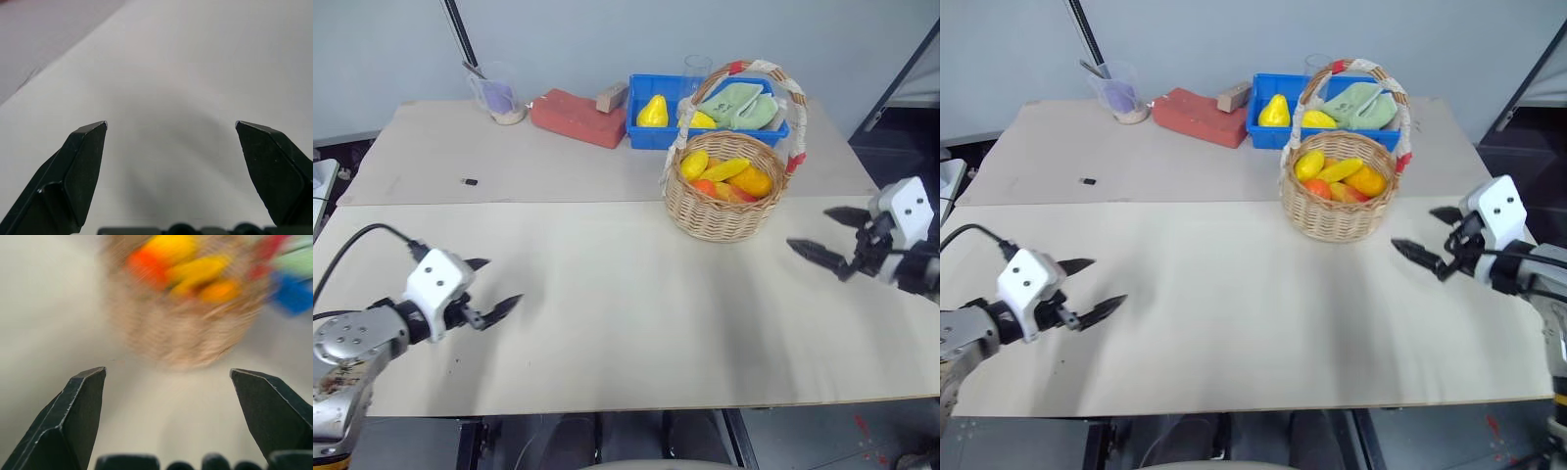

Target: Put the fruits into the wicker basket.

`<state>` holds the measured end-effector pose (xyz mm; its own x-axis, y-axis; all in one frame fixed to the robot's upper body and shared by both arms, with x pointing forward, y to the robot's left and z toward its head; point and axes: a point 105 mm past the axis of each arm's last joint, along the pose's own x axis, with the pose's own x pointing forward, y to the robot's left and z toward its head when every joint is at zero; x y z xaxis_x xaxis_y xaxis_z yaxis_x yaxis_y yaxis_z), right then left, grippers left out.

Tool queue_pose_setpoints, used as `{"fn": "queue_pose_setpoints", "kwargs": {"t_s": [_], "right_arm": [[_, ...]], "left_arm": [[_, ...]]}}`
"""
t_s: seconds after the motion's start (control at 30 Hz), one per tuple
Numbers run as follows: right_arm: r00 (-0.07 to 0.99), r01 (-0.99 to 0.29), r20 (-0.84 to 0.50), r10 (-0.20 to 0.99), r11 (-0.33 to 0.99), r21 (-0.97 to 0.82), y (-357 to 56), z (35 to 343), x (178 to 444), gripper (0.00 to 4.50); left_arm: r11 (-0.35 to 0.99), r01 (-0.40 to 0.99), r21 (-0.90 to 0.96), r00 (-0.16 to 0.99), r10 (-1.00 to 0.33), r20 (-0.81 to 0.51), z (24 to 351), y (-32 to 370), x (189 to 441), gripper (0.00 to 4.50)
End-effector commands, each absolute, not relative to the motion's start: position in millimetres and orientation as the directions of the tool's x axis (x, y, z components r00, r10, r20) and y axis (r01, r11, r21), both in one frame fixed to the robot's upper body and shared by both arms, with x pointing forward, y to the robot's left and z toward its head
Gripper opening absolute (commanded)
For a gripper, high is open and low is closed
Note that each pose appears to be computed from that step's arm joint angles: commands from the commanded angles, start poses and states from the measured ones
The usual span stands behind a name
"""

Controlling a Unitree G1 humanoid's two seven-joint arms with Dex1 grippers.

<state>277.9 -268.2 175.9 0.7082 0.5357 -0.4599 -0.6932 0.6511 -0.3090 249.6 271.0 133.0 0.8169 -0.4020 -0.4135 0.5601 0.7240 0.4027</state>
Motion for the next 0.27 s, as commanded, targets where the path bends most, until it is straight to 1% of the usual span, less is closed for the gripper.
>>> {"fn": "queue_pose_setpoints", "kwargs": {"t_s": [0.03, 0.27], "right_arm": [[0.641, -0.761, -0.527, 0.558, 0.555, -0.337, -266.8, 179.2, 267.7, 4.48], [0.641, -0.762, -0.529, 0.556, 0.543, -0.352, -270.2, 182.3, 274.1, 4.48]], "left_arm": [[0.717, 0.537, 0.445, 0.839, -0.396, -0.373, 150.1, 283.0, 248.8, 4.50], [0.731, 0.551, 0.403, 0.829, -0.420, -0.370, 149.9, 280.5, 246.4, 4.50]]}}
